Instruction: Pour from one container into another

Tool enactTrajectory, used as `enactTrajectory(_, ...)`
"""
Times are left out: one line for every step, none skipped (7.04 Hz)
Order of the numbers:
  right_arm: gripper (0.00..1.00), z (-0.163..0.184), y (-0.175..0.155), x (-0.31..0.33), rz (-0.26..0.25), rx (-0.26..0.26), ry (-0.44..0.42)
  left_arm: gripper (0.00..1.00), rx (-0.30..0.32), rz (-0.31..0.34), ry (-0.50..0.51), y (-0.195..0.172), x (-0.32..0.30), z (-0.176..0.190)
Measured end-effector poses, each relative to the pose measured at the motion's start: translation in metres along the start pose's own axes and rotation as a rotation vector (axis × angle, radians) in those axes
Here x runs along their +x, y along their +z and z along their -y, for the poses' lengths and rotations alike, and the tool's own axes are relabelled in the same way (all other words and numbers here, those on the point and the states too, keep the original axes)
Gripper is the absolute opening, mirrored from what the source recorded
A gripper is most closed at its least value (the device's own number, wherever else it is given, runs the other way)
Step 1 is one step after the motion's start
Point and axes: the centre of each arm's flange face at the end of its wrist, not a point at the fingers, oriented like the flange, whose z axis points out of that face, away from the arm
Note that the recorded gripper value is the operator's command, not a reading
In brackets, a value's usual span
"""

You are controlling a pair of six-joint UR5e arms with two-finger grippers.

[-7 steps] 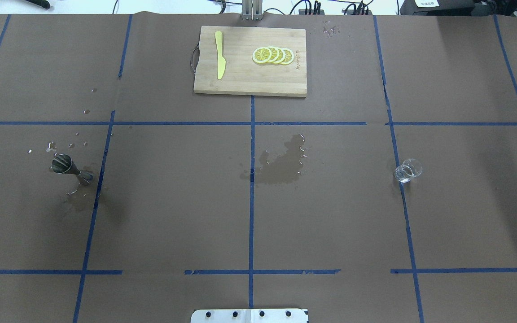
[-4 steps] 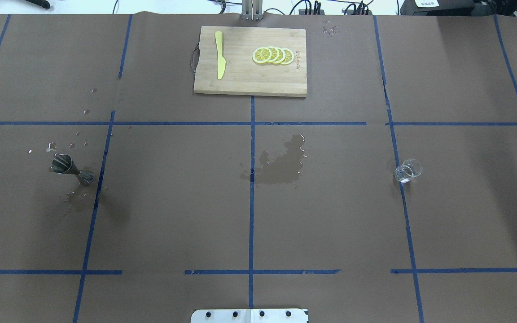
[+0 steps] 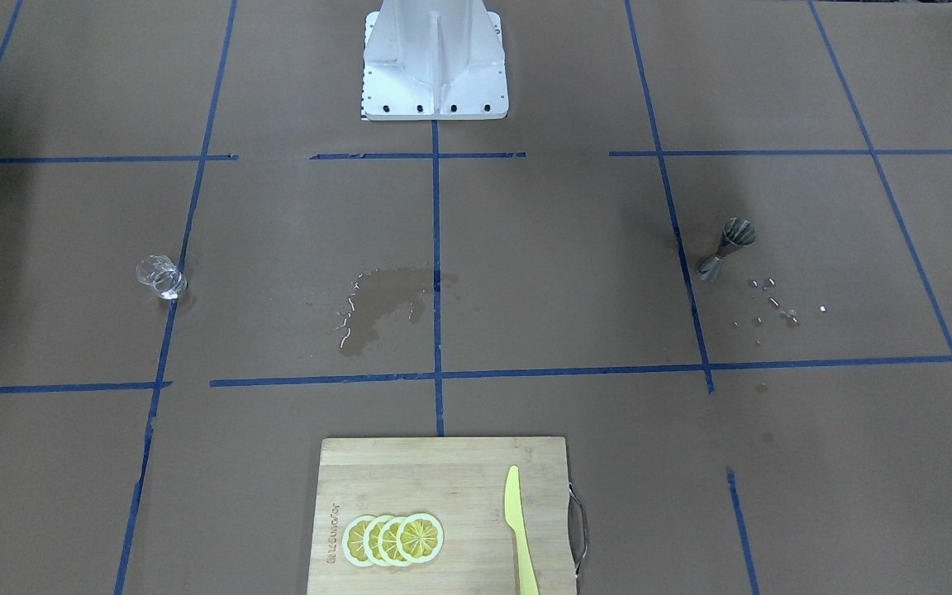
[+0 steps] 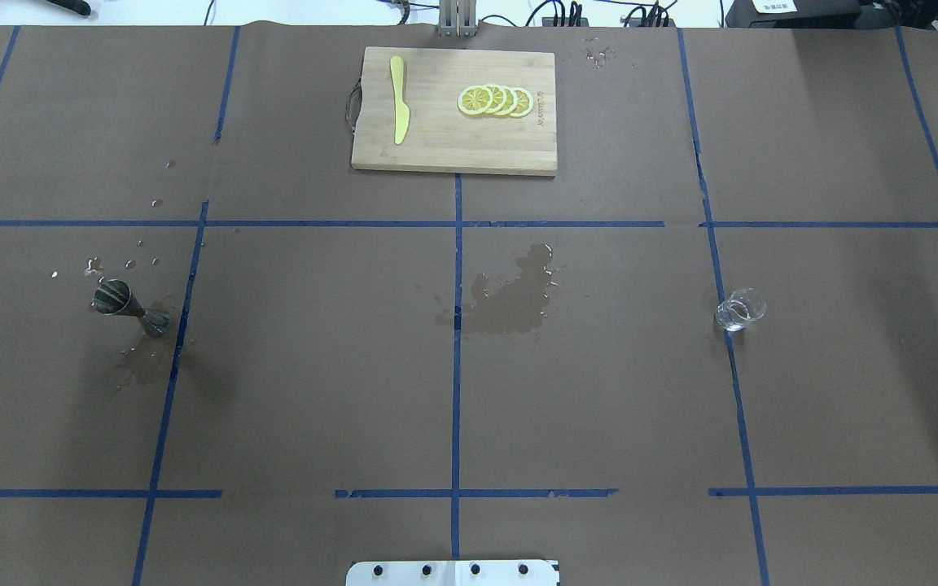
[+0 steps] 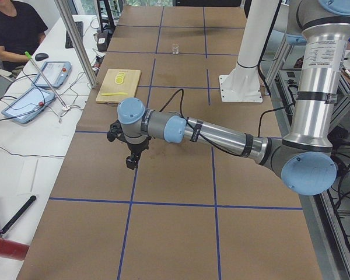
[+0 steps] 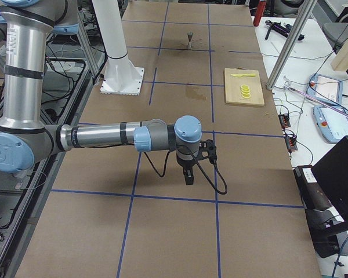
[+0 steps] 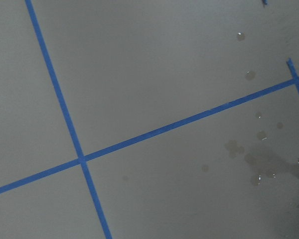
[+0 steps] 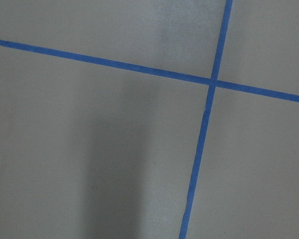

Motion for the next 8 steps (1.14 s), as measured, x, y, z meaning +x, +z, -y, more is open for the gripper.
enactTrajectory(1.0,0.0,0.0,0.0,0.005,0.01,-0.011,1.0,0.014,-0.015,-0.017,0.0,0.009,0.004)
enactTrajectory(1.0,0.0,0.0,-0.001,0.009,0.015,-0.017,1.0,0.033,-0.028,-0.028,0.004,0.028,0.011)
enactTrajectory(1.0,0.0,0.0,-0.003,0.014,0.017,-0.021,1.0,0.056,-0.046,-0.031,0.014,0.055,0.02)
enactTrajectory(1.0,0.002,0.0,-0.006,0.018,0.018,-0.026,1.0,0.083,-0.071,-0.049,0.025,0.088,0.027)
enactTrajectory(1.0,0.003,0.0,-0.008,0.02,0.017,-0.03,1.0,0.116,-0.099,-0.058,0.034,0.12,0.032)
enactTrajectory(1.0,0.005,0.0,-0.009,0.02,0.018,-0.035,1.0,0.157,-0.115,-0.036,0.046,0.15,0.035)
enactTrajectory(1.0,0.005,0.0,-0.01,0.02,0.018,-0.037,0.96,0.22,-0.108,0.015,0.056,0.176,0.037)
enactTrajectory(1.0,0.005,-0.001,-0.013,0.024,0.021,-0.04,0.98,0.284,-0.086,0.048,0.062,0.189,0.039)
